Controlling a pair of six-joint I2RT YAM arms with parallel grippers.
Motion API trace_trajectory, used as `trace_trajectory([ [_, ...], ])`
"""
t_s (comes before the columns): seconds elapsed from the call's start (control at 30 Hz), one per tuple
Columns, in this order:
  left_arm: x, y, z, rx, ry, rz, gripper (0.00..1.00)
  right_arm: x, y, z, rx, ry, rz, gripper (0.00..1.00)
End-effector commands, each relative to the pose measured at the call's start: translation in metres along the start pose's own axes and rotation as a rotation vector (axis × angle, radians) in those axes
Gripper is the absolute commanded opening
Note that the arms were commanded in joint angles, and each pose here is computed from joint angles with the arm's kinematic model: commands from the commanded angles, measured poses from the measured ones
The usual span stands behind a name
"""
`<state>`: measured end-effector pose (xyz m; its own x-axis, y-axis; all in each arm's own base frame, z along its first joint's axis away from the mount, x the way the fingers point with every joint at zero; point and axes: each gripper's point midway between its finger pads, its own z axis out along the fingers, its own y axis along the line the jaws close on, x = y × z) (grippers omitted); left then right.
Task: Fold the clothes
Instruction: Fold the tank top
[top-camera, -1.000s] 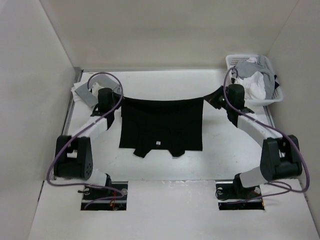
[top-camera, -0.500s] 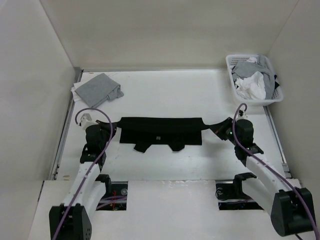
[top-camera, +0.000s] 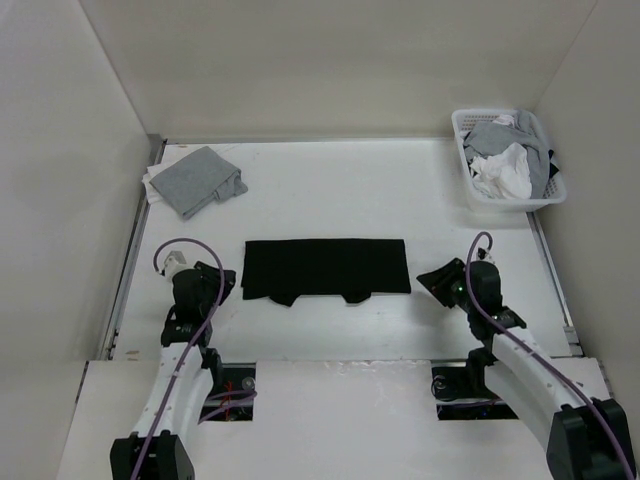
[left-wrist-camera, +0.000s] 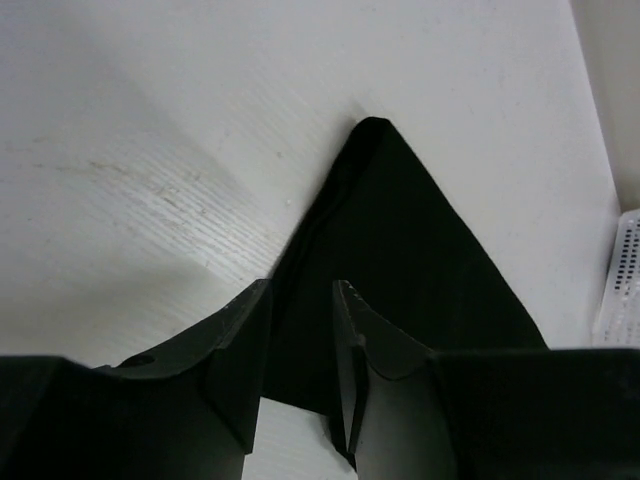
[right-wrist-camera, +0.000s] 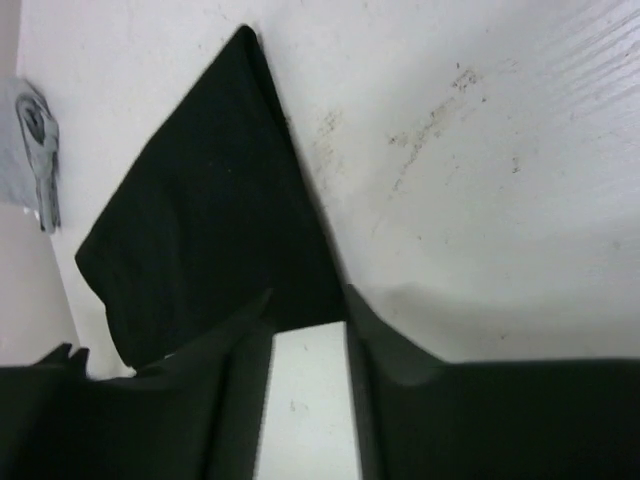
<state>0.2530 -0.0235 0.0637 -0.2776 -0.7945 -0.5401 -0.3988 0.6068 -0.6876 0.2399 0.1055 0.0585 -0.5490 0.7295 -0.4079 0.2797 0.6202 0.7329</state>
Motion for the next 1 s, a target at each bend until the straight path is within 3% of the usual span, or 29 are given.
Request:
trace_trajectory([
  [0.0,-0.011,-0.004,-0.001,0.018,-0.035,0.002,0.31,-0.023,0.01,-0.002,0.009,-0.113,-0.043,0.43],
  [0.2,-0.025,-0.018,0.003,0.053,-0.075,0.002,0.32,-0.024,0.023,0.03,0.042,-0.053,-0.174,0.48],
  [0.43,-0.022,-0.042,0.014,0.117,-0.053,0.022,0.31,-0.003,0.036,0.069,-0.018,0.08,-0.096,0.44],
  [0.5,-0.021,-0.047,0.016,0.128,-0.049,0.028,0.31,0.007,0.039,0.078,-0.042,0.131,-0.05,0.39],
  [0.6,-0.019,-0.059,0.02,0.154,-0.036,0.036,0.31,0.015,0.043,0.091,-0.078,0.164,0.021,0.19],
  [0.67,-0.015,-0.069,0.022,0.177,-0.023,0.039,0.31,0.007,0.043,0.094,-0.095,0.14,0.064,0.06],
  [0.73,-0.009,-0.08,0.021,0.202,-0.009,0.048,0.3,-0.005,0.046,0.087,-0.119,0.089,0.089,0.0],
  [0.97,0.033,-0.132,0.01,0.301,0.045,0.135,0.3,-0.057,0.038,0.03,-0.061,-0.13,0.03,0.0],
])
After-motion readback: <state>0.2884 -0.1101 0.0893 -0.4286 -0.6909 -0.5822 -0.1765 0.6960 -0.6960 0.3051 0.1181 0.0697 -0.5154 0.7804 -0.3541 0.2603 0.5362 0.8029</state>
